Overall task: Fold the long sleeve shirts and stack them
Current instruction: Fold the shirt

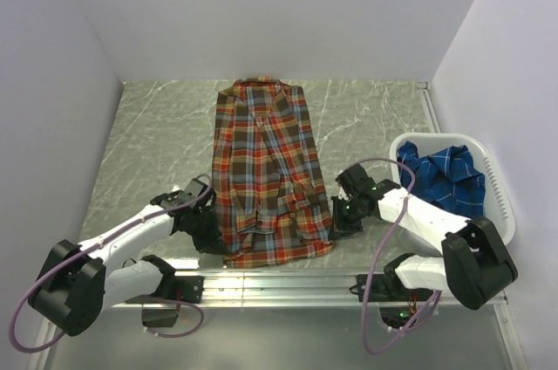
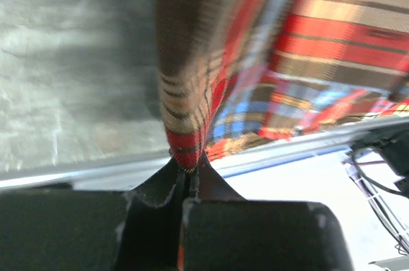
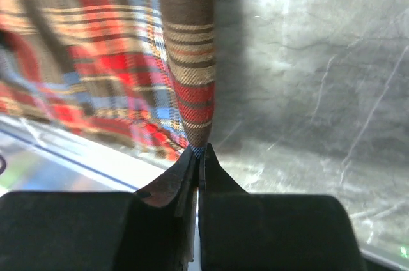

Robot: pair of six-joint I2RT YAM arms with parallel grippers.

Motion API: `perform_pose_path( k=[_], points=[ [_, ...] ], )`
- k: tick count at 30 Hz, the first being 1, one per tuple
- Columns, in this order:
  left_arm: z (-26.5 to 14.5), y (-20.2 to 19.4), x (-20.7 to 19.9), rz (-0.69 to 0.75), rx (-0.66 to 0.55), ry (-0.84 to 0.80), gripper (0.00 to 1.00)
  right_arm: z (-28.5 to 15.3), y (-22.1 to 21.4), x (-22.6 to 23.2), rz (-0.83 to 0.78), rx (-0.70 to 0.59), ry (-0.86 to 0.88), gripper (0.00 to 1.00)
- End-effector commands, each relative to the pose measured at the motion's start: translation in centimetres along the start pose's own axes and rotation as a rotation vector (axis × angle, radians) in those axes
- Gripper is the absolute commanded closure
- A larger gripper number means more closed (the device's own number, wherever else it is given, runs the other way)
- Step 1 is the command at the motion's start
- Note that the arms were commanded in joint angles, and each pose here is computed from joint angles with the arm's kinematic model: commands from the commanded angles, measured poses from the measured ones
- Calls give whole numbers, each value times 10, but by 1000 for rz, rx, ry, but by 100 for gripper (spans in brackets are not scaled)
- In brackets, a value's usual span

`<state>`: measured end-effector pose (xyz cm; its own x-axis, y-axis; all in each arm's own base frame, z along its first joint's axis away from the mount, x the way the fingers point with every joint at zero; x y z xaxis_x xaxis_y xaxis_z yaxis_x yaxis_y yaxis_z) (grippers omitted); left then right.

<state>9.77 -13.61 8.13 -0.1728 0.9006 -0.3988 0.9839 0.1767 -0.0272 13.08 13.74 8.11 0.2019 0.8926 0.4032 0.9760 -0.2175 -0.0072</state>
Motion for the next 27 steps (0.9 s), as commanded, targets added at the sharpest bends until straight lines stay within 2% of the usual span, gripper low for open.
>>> perform_pose_path(
  k=[1,5,11,17,24,27],
  points=[
    [-24,13,-23,48,-61,-44,99,-30,17,25,-60,-82,58,100],
    [-39,35,-35,46,-124,-73,100,-52,34,48,-93,-141,100,100],
    [-55,96,-47,-2,-256,-148,100,-70,78,82,-117,-231,150,100],
    [-79,178,-66,-48,-423,-219,99,-74,140,117,-96,-336,197,100],
    [-93,259,-68,-89,-525,-217,99,-63,207,135,-71,-382,211,100],
    [-87,284,-66,-110,-526,-216,98,-58,230,140,-58,-396,228,100]
  ],
)
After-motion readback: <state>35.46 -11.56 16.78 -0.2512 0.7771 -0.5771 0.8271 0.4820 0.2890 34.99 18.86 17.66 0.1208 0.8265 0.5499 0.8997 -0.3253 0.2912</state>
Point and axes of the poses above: each gripper's point midway between its finger pads, its own z axis out along the fingers, its own x axis along the line the jaws close on, y = z × x, the point moved 6 cm from there along -z, back along the fingers, and after that the axes turned 12 degrees about z, right-handed, at the moved point
